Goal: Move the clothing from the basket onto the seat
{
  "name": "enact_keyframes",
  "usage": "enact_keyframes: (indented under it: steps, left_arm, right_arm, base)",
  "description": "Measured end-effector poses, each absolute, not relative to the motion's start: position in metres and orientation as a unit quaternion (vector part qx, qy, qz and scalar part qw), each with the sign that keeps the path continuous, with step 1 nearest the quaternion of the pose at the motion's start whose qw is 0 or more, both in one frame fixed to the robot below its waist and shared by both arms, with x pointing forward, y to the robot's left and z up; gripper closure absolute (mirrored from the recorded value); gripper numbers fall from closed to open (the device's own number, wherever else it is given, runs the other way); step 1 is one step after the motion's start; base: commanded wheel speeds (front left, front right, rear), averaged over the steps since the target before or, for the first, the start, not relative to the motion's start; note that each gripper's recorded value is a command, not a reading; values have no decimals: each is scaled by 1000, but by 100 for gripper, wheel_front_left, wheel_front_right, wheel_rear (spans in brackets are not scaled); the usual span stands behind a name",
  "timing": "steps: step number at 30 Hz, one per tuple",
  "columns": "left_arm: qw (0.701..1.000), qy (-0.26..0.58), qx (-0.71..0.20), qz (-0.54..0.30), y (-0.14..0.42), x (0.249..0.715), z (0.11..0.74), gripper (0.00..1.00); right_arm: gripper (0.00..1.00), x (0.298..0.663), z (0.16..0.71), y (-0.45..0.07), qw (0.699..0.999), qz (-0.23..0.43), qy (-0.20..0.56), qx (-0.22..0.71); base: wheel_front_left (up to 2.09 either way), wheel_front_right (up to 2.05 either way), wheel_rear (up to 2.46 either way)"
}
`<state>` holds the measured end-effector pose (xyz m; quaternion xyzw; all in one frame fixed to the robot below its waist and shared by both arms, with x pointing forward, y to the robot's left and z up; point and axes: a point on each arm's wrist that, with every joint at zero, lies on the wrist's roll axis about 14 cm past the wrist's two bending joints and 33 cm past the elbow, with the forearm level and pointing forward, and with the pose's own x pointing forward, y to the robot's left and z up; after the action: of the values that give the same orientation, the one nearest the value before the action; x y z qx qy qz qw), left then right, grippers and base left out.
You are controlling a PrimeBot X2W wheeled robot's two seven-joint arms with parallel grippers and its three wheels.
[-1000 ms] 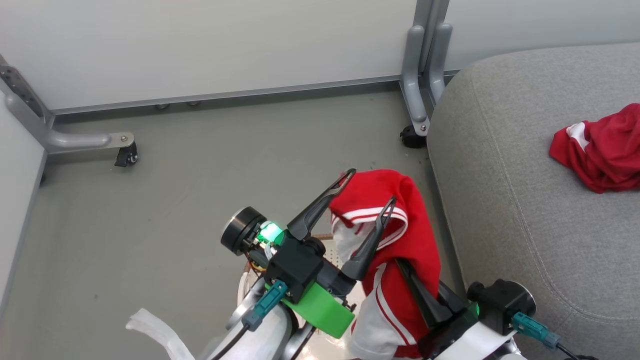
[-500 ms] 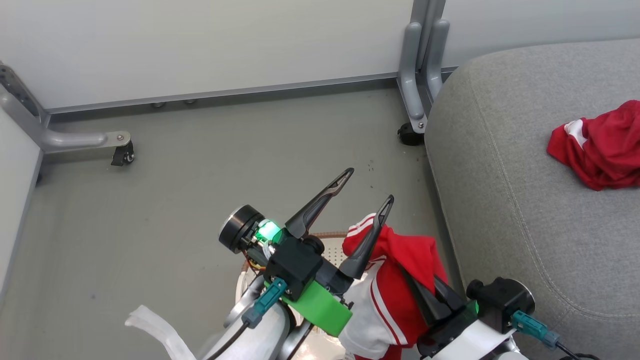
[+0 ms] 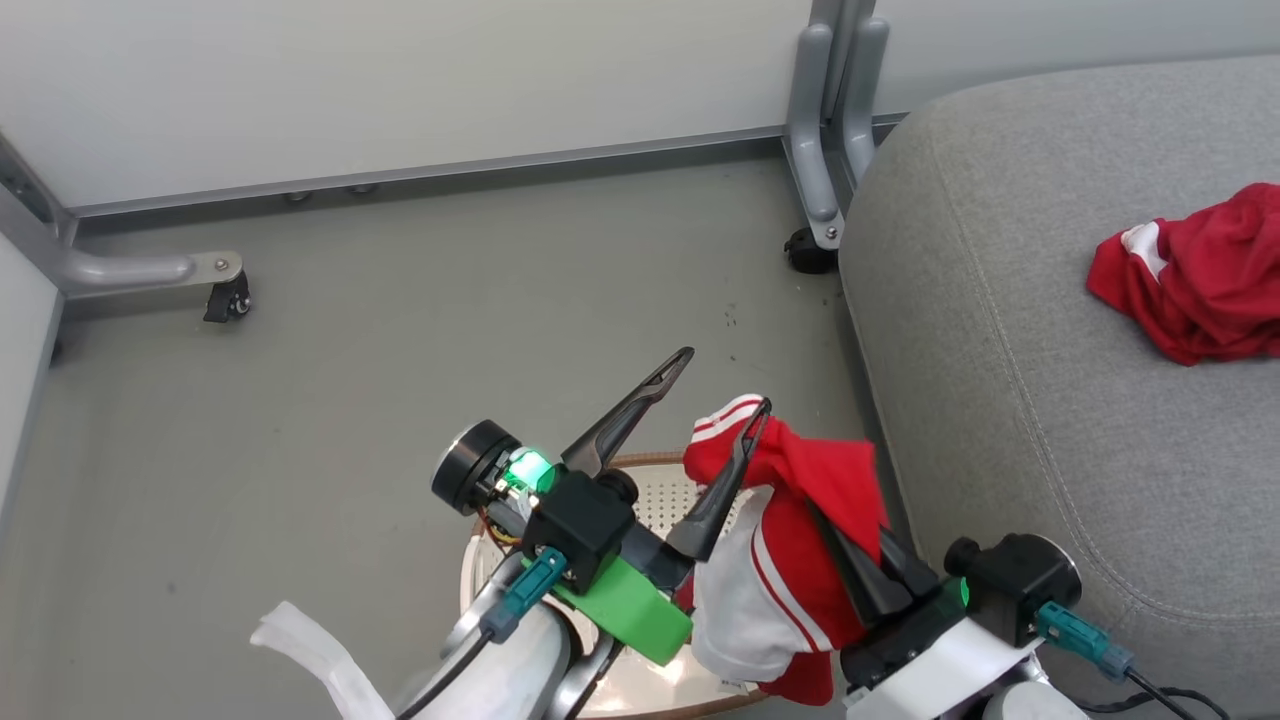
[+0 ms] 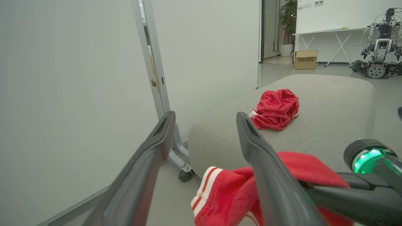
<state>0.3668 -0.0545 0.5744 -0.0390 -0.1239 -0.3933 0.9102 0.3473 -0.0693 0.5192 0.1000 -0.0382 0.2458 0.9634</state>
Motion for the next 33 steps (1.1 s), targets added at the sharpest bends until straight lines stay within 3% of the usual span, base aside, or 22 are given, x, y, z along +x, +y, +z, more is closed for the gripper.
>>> enact_keyframes:
  steps: [15,19,33]
  left_arm:
    - [902,-24,-46,-428,-71,381,503,0]
    - [889,-15,-15,-457,-80,380,485,0]
    - [834,19,-33,-550,-125,363,445,0]
  right_arm:
    - [100,372,558,-136,982,140,-109,67]
    - [100,372,566,-156,985,105,-123,59]
    - [100,347,564,-230,991,-47,-116,42]
  base:
    - [0,0,0]
    - [0,0,0]
    - [0,0,0]
